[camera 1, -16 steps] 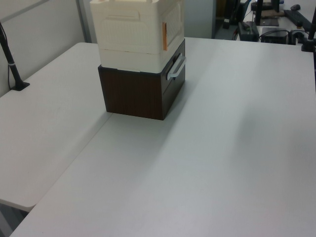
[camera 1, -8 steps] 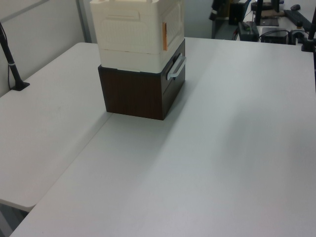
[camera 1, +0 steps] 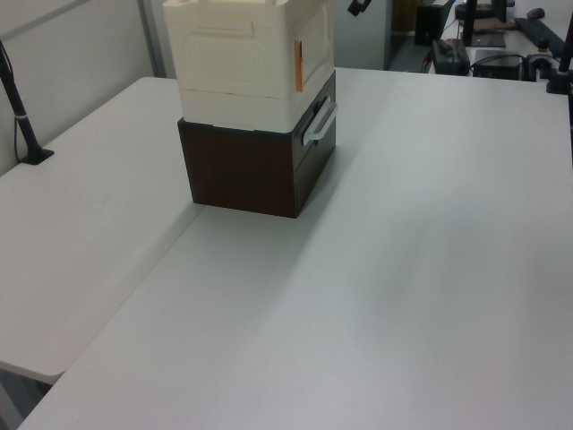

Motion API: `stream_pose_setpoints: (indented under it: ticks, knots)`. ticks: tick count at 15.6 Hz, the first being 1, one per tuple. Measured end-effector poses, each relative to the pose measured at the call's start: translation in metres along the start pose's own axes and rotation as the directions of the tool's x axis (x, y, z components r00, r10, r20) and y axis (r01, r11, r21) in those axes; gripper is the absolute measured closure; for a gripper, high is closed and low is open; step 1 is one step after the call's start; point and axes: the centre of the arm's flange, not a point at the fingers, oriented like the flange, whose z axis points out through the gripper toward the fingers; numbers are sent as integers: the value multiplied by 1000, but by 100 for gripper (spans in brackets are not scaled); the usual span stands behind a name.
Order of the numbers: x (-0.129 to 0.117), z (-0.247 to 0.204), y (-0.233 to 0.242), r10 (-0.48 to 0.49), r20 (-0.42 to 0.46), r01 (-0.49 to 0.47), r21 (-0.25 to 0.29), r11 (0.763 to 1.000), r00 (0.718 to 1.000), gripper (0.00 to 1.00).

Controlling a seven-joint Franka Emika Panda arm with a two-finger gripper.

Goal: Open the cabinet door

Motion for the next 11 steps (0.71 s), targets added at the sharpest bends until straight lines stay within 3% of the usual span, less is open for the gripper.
stream_pose_setpoints:
  ticks: [4, 11]
  knots:
    - [1, 19, -24, -82, 4, 82, -34, 996, 997, 54]
    - [6, 64, -49, -135, -45, 133, -40, 990, 990, 52]
